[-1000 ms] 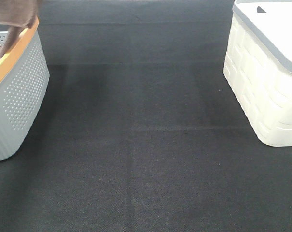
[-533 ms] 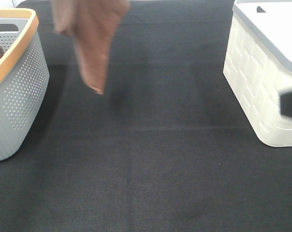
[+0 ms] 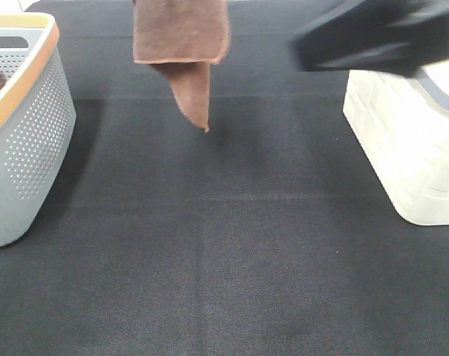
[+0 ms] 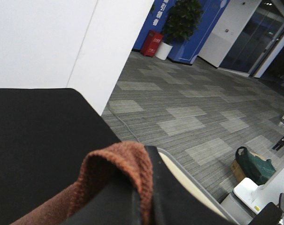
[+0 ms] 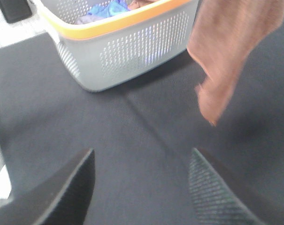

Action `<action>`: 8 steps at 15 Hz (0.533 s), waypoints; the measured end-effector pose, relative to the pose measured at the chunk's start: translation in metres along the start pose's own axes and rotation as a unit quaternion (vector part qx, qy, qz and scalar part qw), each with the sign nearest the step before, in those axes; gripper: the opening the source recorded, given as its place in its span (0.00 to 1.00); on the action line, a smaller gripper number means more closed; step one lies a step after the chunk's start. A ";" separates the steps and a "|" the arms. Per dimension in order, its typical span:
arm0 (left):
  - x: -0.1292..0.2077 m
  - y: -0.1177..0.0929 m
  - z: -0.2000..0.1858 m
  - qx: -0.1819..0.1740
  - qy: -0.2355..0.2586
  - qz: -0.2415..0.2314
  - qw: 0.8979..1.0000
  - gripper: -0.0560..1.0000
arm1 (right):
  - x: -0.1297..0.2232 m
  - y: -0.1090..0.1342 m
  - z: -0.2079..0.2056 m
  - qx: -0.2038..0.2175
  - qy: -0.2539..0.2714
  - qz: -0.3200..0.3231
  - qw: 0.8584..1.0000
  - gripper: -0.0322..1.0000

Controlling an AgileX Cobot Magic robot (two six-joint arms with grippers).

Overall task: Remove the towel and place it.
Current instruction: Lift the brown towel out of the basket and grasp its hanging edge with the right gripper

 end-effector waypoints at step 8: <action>0.011 -0.023 0.005 0.028 0.002 0.003 1.000 0.05 | 0.000 -0.029 0.057 0.072 -0.023 0.053 0.996 0.61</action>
Point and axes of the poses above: a point on each arm's last joint axis where the gripper is mounted, z pointing out along that axis toward the gripper, y along the wrist's bending axis when the last joint is at zero, x = y × z, the point moved 1 cm from there along z, pointing out along that axis toward the gripper, and after that the axes turned 5 degrees about -z, right-handed, at the moved point
